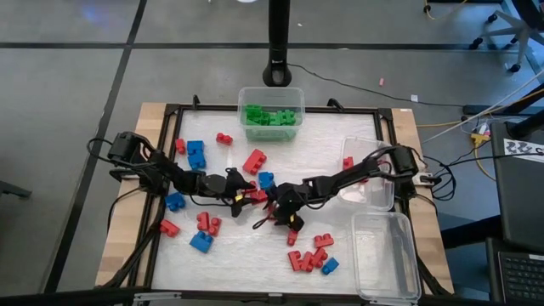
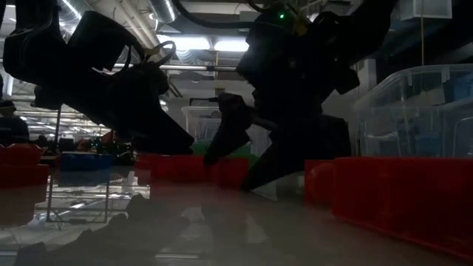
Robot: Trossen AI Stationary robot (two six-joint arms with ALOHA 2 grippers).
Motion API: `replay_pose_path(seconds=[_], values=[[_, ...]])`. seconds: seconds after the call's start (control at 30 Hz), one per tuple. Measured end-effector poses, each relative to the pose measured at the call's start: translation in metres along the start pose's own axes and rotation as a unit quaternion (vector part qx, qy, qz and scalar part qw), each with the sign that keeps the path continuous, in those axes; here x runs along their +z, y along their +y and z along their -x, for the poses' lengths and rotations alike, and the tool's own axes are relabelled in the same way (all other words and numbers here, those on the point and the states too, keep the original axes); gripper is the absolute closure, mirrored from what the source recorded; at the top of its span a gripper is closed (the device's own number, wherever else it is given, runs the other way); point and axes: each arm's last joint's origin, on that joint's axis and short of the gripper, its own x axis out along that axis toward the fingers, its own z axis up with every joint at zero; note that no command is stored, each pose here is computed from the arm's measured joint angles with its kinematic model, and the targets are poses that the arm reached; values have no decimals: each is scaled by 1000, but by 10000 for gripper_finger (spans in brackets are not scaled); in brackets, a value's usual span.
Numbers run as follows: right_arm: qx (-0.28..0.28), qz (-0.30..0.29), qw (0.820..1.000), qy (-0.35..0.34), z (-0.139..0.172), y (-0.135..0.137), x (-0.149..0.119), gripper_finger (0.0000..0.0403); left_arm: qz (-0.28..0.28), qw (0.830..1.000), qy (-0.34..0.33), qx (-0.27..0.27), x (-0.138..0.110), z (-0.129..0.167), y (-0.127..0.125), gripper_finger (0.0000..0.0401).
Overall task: Sort blocks
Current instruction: Put the red game piece into the middle right transparent bin
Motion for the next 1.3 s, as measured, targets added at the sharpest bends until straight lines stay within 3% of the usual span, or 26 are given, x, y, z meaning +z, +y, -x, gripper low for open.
replay_pose_path(seconds=[0.3, 0.47, 0.6, 0.77, 0.93, 1.07, 1.3], values=[[10, -106, 993, 51, 14, -5, -7, 68, 1, 1000, -1, -1, 0, 0, 0, 150], [24, -113, 990, 80, 30, -3, -4, 68, 1, 1000, -1, -1, 0, 0, 0, 150], [0, -106, 993, 57, 32, -7, 2, 68, 0, 1000, -1, -1, 0, 0, 0, 150], [-27, -111, 993, 18, 21, -12, 4, 68, 2, 1000, -1, -1, 0, 0, 0, 150], [3, -132, 991, 18, 6, -6, -6, 73, 4, 1000, -1, -1, 0, 0, 0, 150], [9, -140, 990, 10, 1, -5, -8, 114, 4, 1000, 0, -1, 0, 0, 0, 150], [-5, -126, 992, -2, 0, -7, -6, 253, 4, 1000, 0, -1, 0, 0, 0, 150]])
